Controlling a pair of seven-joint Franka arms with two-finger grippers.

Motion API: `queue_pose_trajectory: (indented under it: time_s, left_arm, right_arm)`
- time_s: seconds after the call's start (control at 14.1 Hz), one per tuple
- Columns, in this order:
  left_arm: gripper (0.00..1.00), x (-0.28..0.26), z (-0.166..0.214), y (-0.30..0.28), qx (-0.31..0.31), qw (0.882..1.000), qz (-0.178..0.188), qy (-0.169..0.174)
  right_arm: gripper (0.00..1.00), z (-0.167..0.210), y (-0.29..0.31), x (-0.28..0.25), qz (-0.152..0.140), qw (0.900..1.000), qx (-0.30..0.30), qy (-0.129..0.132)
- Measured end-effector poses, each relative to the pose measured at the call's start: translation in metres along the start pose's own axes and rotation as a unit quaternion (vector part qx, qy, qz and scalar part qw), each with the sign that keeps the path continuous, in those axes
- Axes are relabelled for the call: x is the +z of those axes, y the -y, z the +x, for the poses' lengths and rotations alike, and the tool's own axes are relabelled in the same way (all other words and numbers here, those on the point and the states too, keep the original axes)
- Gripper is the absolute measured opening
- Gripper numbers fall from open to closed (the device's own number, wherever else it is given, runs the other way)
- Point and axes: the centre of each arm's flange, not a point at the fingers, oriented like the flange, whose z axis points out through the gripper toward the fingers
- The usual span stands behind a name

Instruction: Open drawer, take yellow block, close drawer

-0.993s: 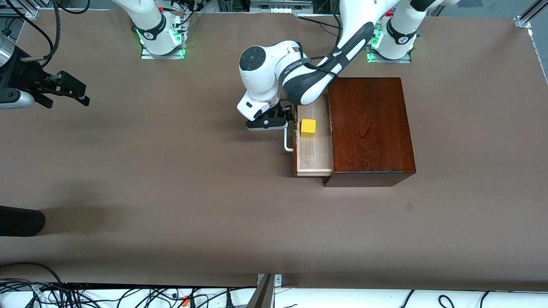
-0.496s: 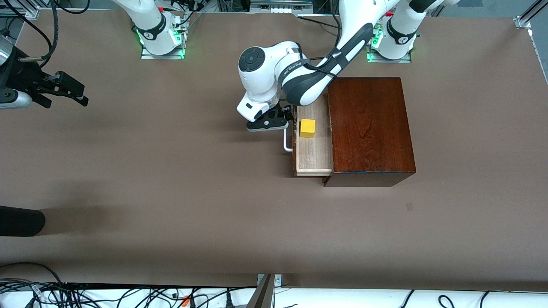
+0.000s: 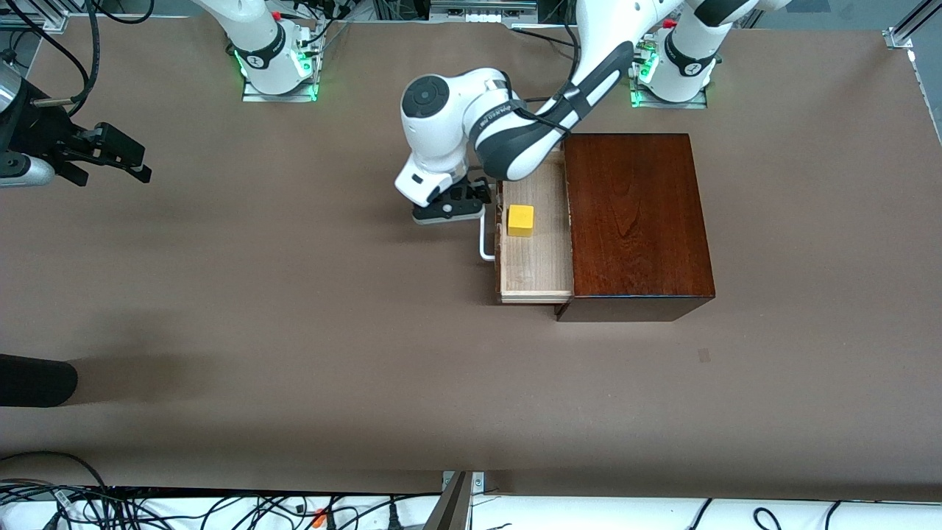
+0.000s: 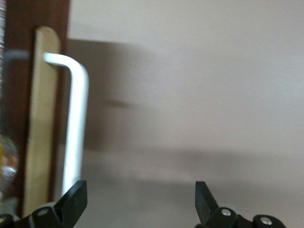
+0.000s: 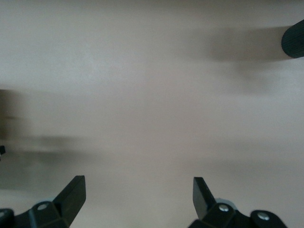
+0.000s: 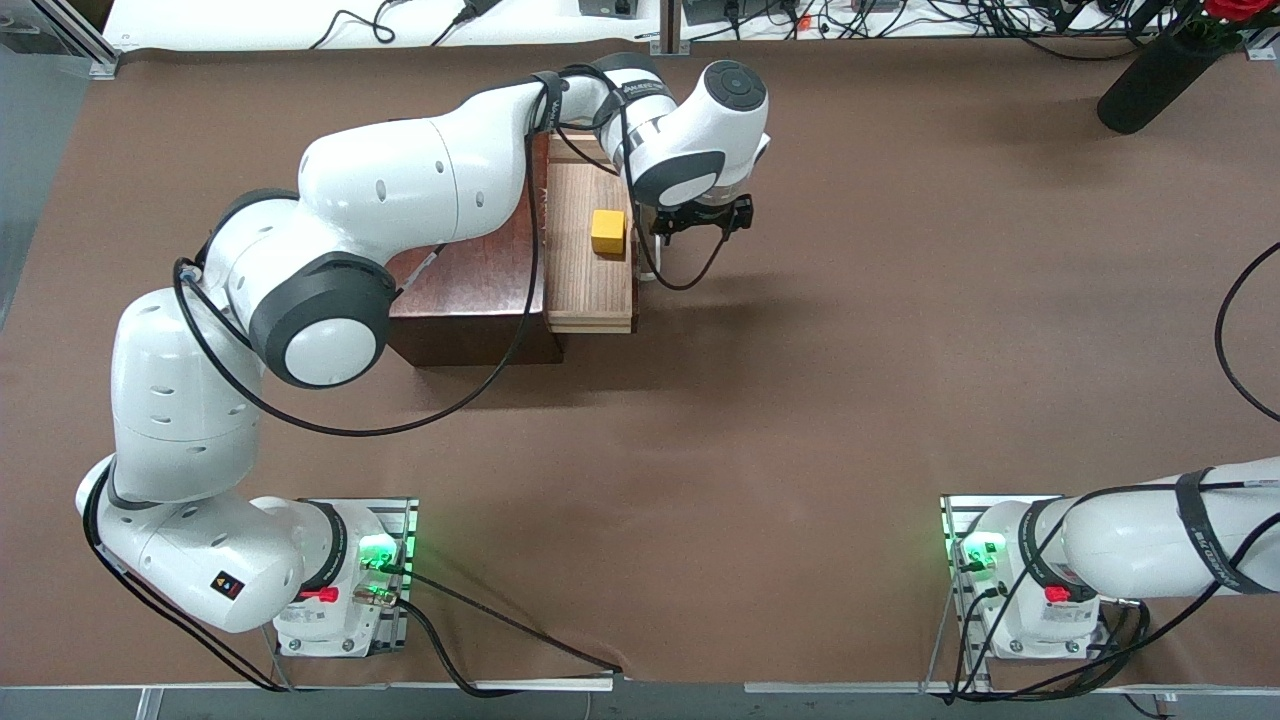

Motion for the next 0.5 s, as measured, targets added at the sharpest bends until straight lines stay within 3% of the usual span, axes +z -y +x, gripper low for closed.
queue_pose_trajectory:
  time_s: [0.28,0.5]
  left_arm:
    - [1.0,-0.005,-0.001,-0.006,-0.003,1.0,-0.007,-0.002]
    - [1.0,-0.038,0.035,0.014,-0.026,1.0,-0.015,0.001]
  right_arm:
    - [1.0,0.0,0.0,0.0,0.0,1.0,0.0,0.0]
    - [1.0,0.0,0.0,0.0,0.0,1.0,0.0,0.0]
